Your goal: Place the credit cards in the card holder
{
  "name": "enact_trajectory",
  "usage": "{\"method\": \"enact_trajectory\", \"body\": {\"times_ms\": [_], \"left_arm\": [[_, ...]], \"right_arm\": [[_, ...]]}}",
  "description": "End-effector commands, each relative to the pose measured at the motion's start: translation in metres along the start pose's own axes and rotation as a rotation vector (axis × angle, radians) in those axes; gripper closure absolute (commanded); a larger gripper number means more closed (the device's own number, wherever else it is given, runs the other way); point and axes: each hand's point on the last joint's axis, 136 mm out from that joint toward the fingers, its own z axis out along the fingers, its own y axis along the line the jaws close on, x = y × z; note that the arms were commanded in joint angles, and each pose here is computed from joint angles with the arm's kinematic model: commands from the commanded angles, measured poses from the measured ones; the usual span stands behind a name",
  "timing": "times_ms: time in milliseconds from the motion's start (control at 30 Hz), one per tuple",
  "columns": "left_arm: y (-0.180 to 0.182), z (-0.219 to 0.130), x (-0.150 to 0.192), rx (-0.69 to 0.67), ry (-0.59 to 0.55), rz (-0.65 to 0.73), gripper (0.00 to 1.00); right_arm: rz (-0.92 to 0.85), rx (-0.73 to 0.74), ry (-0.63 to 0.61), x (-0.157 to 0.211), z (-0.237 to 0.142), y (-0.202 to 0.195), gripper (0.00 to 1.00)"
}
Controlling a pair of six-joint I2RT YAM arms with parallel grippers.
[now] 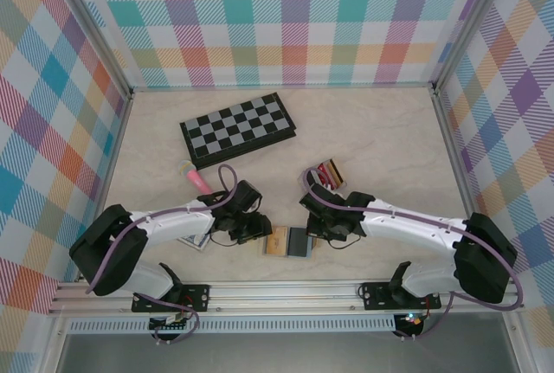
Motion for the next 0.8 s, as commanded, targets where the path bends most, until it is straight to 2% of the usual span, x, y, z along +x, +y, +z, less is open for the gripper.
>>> {"method": "enact_trajectory", "body": {"times_ms": [0,267,467,767], "left_arm": [[0.003,0.004,0.007,-0.007,0.018,0.006,0.54],[0.004,0.005,0.007,-0.015,0.018,0.003,0.55],[0.003,0.006,0.007,-0.014,0.021,0.002,0.55],[0.004,0.008,0.009,-0.018,0.027,0.0,0.56]], "right_arm": [[0.004,-0.002,-0.021,-0.003,-0.007,0.002,1.0],[-0.004,0.065,-0.047,-0.005,-0.01,-0.007,1.0],[-0.012,-0.046,-0.02,0.0,-0.002,0.011,1.0],[0.001,0.026,0.006,0.007,0.009,-0.003,1.0]]}}
